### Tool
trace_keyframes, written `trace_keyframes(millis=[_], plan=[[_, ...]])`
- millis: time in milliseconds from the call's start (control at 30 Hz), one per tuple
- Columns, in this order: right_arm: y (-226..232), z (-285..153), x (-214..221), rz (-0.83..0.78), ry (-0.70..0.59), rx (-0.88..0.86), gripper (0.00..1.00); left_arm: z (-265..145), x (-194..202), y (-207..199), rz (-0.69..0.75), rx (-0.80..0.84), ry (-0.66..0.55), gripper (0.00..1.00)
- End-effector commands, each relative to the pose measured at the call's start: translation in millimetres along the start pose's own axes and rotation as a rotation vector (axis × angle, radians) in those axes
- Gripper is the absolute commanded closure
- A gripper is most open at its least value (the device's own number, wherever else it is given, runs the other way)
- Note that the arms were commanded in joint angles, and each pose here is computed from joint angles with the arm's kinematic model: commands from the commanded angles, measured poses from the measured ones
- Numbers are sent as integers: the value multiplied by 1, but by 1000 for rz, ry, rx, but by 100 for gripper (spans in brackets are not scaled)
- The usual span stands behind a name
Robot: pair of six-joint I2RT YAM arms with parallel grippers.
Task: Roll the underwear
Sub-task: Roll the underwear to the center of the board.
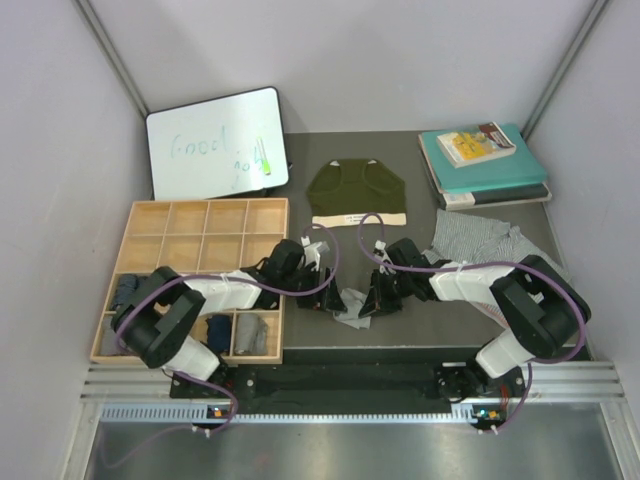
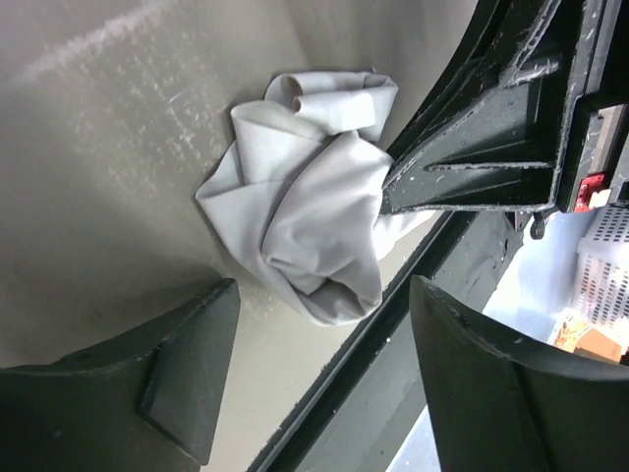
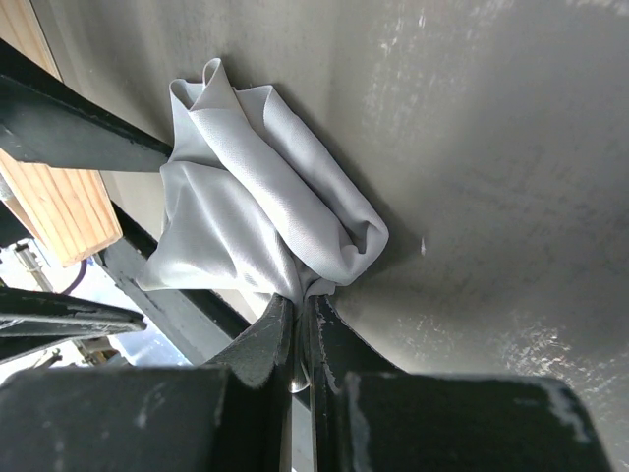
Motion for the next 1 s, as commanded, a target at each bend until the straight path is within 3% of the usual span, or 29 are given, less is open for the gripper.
trace_keyframes(millis=[0,167,567,667,733,800,833,867,967], plan=[[-34,7,17,17,30,160,100,8,0,5,12,7,1,28],[-34,7,18,20,34,156,100,12,-1,19,9,-57,-9,43],[-34,6,18,18,34,154,100,19,-5,21,36,-43,-12,60],[-35,3,18,13,35,167,100,23,-6,25,35,-59,-9,74],[-34,-1,14,-4,28,176,100,25,-6,27,33,-68,-3,90],[-31,-9,10,-19,25,192,94,27,-5,31,30,-86,9,100],[-32,-14,7,-21,15,198,90,27,-5,32,30,-90,16,100],[-35,-19,9,-17,26,225,79,26,-6,32,35,-100,22,100],[-31,-39,-5,-64,-12,245,63,25,-8,30,55,-105,29,100]])
Point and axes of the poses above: each gripper's point midway between its finger pads, its own z axis out along the fingers, its own y axis along the line the jaws close on, x = y × z, the point moved 1 cm from there along -z, back along the fingers, and after that the axes turned 8 degrees about -z, right-handed, at the moved point
